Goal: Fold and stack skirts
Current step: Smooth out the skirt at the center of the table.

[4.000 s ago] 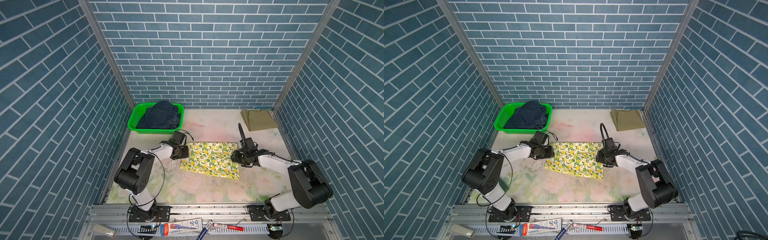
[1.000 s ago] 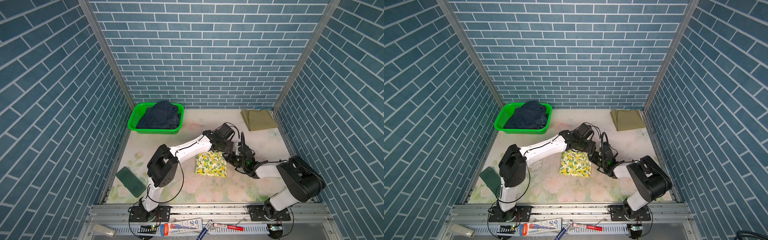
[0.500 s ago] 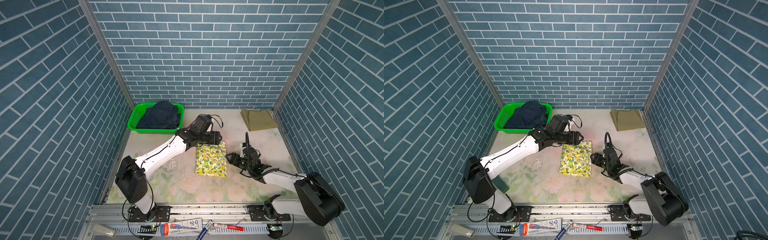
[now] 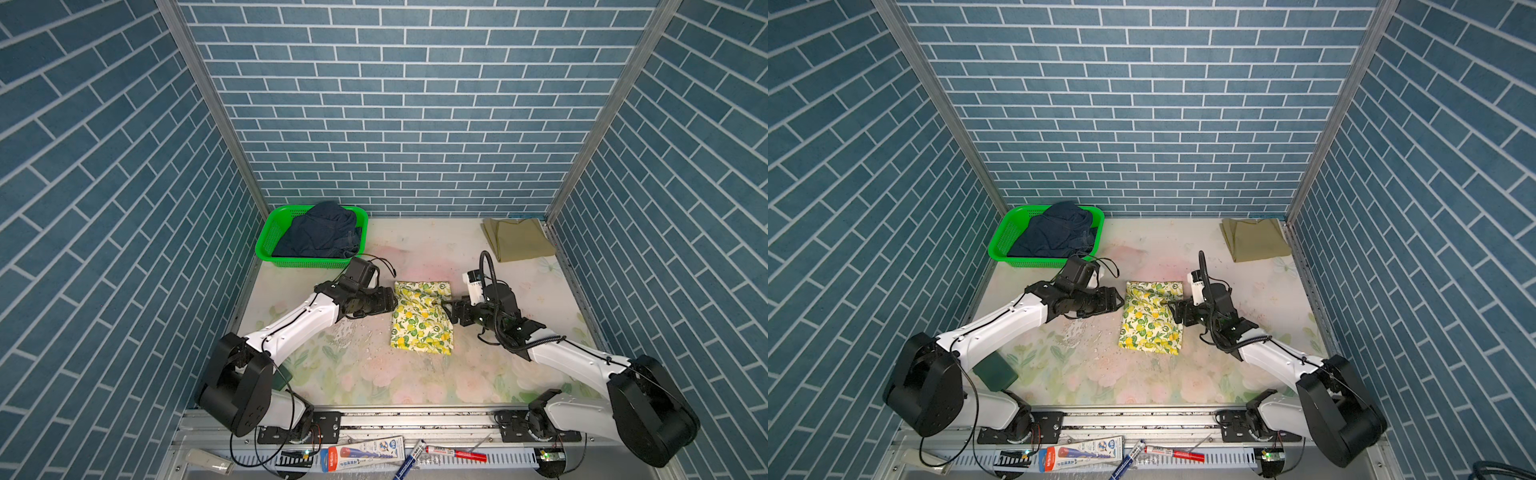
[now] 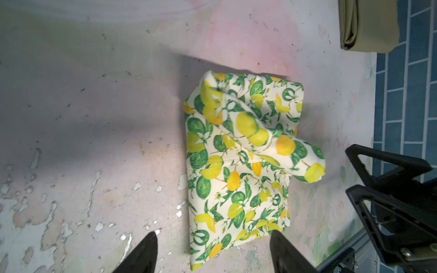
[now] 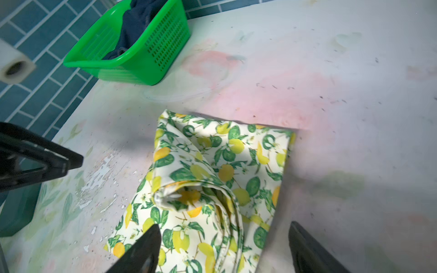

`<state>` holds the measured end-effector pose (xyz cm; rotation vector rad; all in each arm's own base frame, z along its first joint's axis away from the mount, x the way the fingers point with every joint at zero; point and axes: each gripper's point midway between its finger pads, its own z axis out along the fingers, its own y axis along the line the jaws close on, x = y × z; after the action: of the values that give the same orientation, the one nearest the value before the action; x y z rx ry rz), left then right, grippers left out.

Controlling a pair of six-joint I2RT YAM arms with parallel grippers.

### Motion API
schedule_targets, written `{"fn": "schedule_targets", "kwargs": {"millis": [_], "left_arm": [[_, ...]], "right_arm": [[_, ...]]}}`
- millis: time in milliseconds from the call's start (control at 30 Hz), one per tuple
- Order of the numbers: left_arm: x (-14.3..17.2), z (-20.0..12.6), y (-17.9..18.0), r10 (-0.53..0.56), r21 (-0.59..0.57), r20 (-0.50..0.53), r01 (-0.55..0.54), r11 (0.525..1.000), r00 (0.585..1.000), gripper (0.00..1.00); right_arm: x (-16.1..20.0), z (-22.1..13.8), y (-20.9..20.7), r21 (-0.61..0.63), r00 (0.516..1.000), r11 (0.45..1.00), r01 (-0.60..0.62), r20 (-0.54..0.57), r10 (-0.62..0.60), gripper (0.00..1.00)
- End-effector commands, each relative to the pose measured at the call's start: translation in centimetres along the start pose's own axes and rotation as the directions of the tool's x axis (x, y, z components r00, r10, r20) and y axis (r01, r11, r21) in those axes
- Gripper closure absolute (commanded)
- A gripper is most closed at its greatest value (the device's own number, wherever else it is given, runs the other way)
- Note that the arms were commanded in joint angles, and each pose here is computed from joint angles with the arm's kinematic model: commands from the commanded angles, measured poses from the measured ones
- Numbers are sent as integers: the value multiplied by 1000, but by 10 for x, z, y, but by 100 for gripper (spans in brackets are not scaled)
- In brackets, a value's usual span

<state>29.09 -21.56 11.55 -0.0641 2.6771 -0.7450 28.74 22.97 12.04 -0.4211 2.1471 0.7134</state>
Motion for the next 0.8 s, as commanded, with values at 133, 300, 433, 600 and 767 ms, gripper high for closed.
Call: {"fn": "schedule_targets", "kwargs": {"millis": [133,300,433,600,767], "left_arm": [[4,-2,7,-25,48,-3,25,999,1000,24],[4,3,10,-31,49,-9,31,998,999,24],[4,7,10,-31,52,-14,32,998,999,24],[4,10,13,-35,45,-17,35,998,999,24],[5,13,16,-29,30,-21,30,999,999,25]], "right_arm": [[-12,20,37,-127,964,957,263,-11,-266,16],[-7,40,38,-136,944,940,311,-70,-323,16],[0,53,40,-152,932,931,331,-105,-348,19],[2,65,36,-136,932,935,327,-120,-343,43],[-10,56,45,-156,940,938,308,-104,-326,88]]}}
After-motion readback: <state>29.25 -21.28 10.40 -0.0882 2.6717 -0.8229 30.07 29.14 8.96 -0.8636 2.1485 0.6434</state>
